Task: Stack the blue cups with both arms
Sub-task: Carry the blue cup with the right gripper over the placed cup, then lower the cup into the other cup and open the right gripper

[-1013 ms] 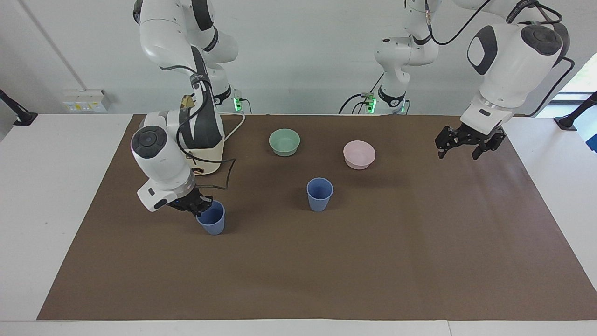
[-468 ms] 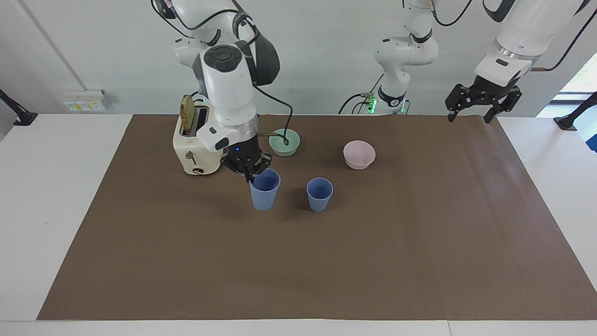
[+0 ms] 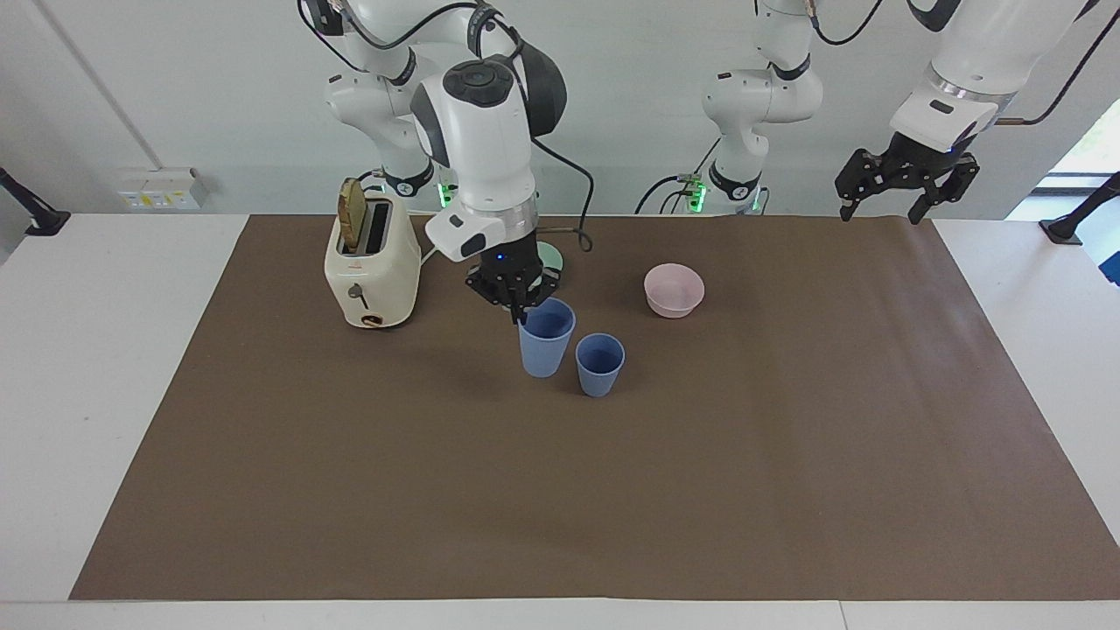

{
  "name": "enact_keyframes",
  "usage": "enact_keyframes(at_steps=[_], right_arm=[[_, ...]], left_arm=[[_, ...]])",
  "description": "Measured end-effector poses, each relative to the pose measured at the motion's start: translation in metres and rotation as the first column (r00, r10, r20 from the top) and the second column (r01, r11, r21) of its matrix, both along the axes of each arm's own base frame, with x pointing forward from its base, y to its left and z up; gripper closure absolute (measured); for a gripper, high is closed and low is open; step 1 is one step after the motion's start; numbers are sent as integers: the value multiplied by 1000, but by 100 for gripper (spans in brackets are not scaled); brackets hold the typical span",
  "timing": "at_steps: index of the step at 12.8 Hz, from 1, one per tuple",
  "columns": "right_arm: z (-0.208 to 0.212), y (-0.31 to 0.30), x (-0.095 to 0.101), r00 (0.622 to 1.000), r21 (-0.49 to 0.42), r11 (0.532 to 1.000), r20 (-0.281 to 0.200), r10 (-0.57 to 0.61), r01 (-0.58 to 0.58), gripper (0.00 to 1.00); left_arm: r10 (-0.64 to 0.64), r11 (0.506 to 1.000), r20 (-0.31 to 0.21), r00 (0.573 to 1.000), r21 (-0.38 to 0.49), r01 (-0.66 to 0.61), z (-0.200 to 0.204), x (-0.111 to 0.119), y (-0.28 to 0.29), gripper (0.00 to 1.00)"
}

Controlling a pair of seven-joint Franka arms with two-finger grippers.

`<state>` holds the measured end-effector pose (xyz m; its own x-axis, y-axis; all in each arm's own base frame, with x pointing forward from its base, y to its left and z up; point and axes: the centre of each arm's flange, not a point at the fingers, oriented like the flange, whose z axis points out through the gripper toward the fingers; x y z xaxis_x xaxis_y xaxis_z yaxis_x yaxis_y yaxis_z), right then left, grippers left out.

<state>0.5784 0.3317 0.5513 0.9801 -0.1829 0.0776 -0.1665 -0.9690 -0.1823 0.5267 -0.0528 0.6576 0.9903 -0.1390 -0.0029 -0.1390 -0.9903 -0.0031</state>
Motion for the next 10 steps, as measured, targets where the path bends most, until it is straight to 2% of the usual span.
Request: enact_keyframes(at_steps=[2,4,10], right_arm=[[-4,6,-1,1000,36,999,-28,-3,4,95],[-20,10,2,999,29,1000,-50,0,1,95],[-61,28,7,997,20,1000,-77,15,-14,95]], left_arm=[[0,1000,-2,1000,-1,0,-1,0,0,0],[0,1000,-2,1000,-1,0,-1,0,0,0],[-1,1000,-1,1000,-2,1,0,0,0,0]])
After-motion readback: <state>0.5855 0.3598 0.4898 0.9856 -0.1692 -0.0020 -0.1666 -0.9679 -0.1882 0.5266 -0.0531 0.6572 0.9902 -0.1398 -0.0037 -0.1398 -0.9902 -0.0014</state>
